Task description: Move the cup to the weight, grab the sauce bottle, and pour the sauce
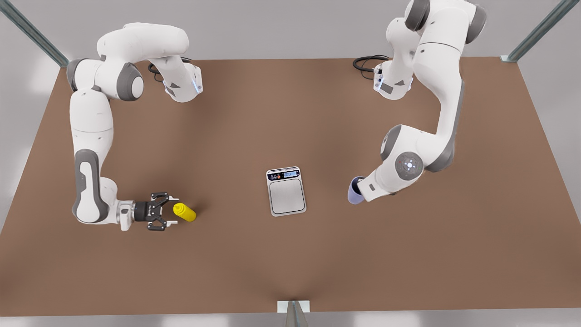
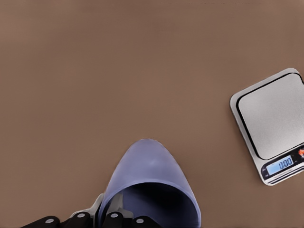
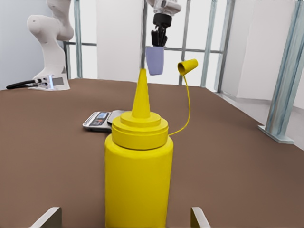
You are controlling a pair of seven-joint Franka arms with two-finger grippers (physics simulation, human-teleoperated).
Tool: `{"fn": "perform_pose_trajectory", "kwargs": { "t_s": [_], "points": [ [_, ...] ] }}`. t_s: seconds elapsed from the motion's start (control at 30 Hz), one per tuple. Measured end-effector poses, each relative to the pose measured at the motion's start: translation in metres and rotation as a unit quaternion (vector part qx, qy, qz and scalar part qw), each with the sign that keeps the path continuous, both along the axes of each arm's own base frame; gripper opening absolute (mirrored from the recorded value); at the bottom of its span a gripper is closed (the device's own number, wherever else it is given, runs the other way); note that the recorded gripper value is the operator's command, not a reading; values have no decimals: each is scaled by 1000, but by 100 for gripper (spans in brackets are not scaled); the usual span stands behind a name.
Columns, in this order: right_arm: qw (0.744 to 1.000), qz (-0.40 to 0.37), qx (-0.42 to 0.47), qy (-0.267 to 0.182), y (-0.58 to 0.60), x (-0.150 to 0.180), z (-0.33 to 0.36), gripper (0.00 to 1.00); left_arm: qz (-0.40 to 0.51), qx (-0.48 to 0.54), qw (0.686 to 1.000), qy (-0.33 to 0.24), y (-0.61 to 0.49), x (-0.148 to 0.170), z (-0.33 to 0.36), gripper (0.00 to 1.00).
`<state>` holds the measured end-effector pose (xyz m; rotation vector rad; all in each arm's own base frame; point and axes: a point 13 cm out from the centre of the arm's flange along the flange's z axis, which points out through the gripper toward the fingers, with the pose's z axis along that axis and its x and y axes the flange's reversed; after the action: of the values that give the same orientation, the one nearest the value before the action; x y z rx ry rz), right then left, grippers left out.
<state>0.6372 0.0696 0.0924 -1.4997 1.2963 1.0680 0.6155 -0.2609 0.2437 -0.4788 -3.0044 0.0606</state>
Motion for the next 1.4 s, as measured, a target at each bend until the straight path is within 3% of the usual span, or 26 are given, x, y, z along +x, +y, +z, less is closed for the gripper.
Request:
{"fn": "perform_pose_trajectory", "kwargs": {
  "t_s": [0.13,0.33,0.53,0.87,0.9,0.93,0.97,1.03,1.1,1.23,1.33,1.4],
  "points": [
    [1000,9,15,-24,14,0,2,100,10,-4,1000,-1,-94,14,0,21],
    [998,15,24,-52,22,3,4,100,66,-11,997,45,-174,-21,-18,21],
    [997,15,36,-70,37,7,5,100,128,-3,990,60,-213,-41,-54,21],
    [995,10,42,-87,48,12,1,100,218,-14,975,45,-243,-40,-93,21],
    [995,9,43,-88,48,13,1,100,225,-14,973,45,-244,-39,-96,36],
    [995,9,43,-90,48,13,0,100,231,-13,972,44,-245,-39,-99,63],
    [995,9,42,-91,48,13,0,98,237,-14,970,43,-246,-39,-101,100],
    [995,8,42,-92,47,13,-1,82,247,-15,968,41,-248,-38,-102,100],
    [995,8,43,-94,48,14,-2,74,257,-18,965,40,-248,-36,-98,100],
    [994,7,43,-97,48,14,-3,69,271,-12,962,38,-241,-35,-65,100],
    [994,7,44,-100,48,15,-2,68,301,-29,953,6,-193,-7,63,100],
    [994,6,44,-101,48,15,-2,67,336,6,941,-27,-78,26,138,100]
  ]
}}
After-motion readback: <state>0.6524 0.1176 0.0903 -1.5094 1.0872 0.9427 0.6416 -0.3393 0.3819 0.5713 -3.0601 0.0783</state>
